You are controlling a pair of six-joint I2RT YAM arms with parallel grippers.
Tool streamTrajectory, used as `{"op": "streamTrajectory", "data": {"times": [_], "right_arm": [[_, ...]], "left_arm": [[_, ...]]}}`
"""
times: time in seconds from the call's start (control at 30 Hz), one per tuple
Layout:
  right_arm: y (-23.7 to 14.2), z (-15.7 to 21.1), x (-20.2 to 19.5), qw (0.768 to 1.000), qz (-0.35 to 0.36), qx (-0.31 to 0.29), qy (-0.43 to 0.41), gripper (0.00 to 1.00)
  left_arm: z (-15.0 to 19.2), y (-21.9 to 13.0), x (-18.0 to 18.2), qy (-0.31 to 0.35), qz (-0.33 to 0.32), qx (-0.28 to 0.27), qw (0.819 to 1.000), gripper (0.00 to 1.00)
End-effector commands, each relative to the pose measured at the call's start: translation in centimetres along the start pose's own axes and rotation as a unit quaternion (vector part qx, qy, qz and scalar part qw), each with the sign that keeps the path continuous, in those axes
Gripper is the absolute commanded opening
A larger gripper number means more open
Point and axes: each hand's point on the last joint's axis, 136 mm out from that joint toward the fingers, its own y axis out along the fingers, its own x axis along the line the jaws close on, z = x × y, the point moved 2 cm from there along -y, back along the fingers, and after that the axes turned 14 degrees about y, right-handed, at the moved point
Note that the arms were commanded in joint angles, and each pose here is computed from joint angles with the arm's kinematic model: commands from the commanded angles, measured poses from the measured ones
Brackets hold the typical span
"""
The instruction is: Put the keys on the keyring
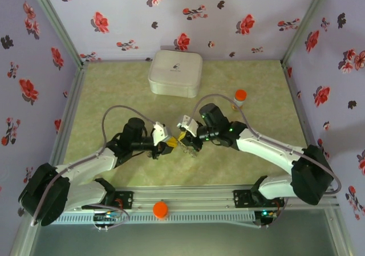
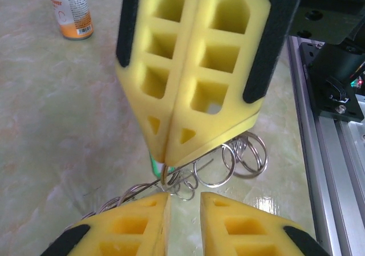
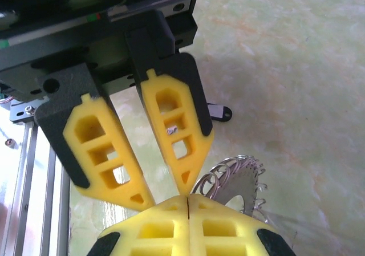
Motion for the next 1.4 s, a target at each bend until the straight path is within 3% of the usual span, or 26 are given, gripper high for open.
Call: {"op": "streamTrajectory", "data": {"times": [0.0, 0.27, 0.4, 0.5, 0.7, 0.9, 1.17, 1.3, 1.37], "right_arm": [[0.0, -1.4, 0.8, 0.999, -0.022, -0.009, -0.021, 0.00], [0.4, -0.9, 1.3, 0.999, -0.040, 0.008, -0.024, 0.00], [0.2, -0.6, 0.5, 0.999, -0.009, 0.020, -0.024, 0.00], [0.0, -0.4, 0.3, 0.999, 0.001, 0.026, -0.028, 0.00], [0.3, -0.8, 0.7, 0.999, -0.018, 0.017, -0.026, 0.00], [0.6, -1.4, 1.0, 0.999, -0.033, 0.004, -0.022, 0.00], [0.8, -1.9, 1.6, 0.998, -0.055, -0.009, -0.012, 0.00], [0.9, -2.4, 2.0, 0.997, -0.070, -0.027, -0.005, 0.00], [0.9, -2.6, 2.1, 0.997, -0.073, -0.034, -0.003, 0.00]], "left_arm": [[-0.8, 0.3, 0.1, 0.024, 0.001, -0.013, 1.000, 0.22], [-0.7, 0.3, 0.4, 0.027, -0.013, -0.015, 0.999, 0.22], [-0.2, 0.1, 1.1, 0.027, -0.037, 0.010, 0.999, 0.19], [0.3, 0.0, 1.6, 0.026, -0.054, 0.028, 0.998, 0.24], [-0.4, 0.2, 1.0, 0.028, -0.033, -0.001, 0.999, 0.28], [-1.7, 0.3, 0.2, 0.027, -0.007, -0.048, 0.998, 0.22], [-1.8, 0.4, -0.3, 0.017, 0.011, -0.057, 0.998, 0.16], [-2.0, 0.4, -0.4, 0.021, 0.013, -0.060, 0.998, 0.01], [-1.9, 0.3, -0.4, 0.026, 0.012, -0.060, 0.998, 0.00]]}}
